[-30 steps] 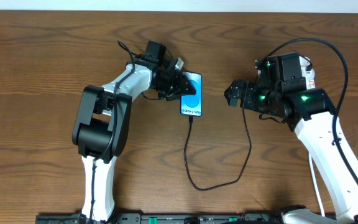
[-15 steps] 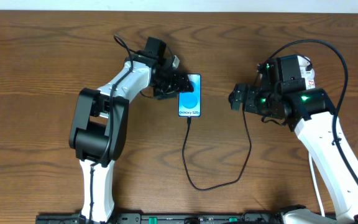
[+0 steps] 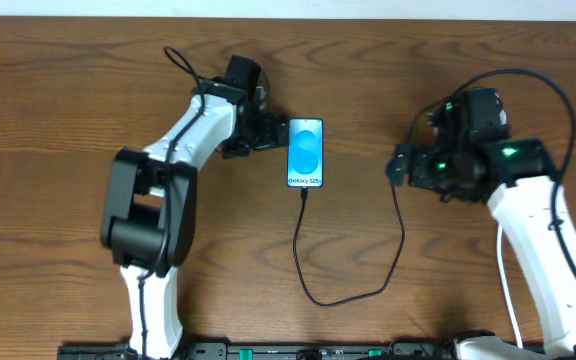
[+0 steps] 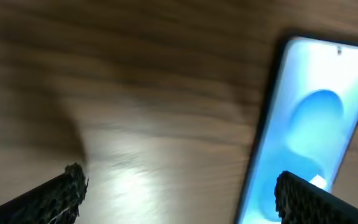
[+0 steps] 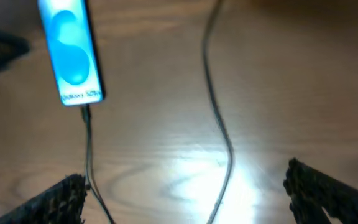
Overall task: Plug charger to phone and switch on socket
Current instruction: 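Set the phone flat on the table, open the left gripper and lift away, then move the right gripper over the power strip's orange switch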
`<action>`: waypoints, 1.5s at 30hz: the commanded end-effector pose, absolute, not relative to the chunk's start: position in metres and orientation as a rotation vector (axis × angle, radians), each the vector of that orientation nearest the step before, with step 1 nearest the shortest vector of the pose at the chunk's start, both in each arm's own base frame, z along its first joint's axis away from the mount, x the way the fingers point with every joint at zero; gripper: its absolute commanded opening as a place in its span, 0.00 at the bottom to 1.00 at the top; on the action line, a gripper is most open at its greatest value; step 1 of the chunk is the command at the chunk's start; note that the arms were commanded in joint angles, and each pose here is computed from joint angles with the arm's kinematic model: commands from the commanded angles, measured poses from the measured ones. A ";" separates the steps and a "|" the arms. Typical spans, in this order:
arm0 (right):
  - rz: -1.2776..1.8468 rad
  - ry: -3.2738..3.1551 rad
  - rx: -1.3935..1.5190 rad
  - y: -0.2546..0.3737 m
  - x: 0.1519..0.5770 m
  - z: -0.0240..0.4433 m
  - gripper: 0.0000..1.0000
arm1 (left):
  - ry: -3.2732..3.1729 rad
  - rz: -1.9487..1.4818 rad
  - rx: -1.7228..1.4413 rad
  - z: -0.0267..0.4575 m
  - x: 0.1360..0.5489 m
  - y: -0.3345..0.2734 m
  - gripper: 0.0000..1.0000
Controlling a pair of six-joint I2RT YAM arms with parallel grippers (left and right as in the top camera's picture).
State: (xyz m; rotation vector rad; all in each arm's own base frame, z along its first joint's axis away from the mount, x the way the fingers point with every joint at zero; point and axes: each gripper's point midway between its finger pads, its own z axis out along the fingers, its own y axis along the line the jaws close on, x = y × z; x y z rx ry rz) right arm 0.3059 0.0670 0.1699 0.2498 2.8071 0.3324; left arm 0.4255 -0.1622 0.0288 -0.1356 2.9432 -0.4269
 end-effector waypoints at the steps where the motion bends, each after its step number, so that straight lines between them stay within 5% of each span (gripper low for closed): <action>1: 0.234 2.735 0.314 0.028 0.325 0.205 0.99 | 2.618 -0.066 -0.186 0.136 0.452 -0.108 0.98; 9: -0.016 2.683 0.620 -0.076 0.362 0.224 0.99 | 2.372 -0.041 -0.235 0.238 0.439 -0.085 0.98; 21: -0.202 2.528 1.124 -0.182 0.382 0.170 0.99 | 2.358 -0.047 -0.236 0.244 0.437 -0.085 0.98; 31: -0.076 2.567 1.279 -0.207 0.406 0.086 0.99 | 2.358 -0.047 -0.236 0.244 0.437 -0.085 0.98; 45: 0.082 2.581 1.391 -0.198 0.423 0.026 0.99 | 2.358 -0.047 -0.236 0.244 0.437 -0.085 0.99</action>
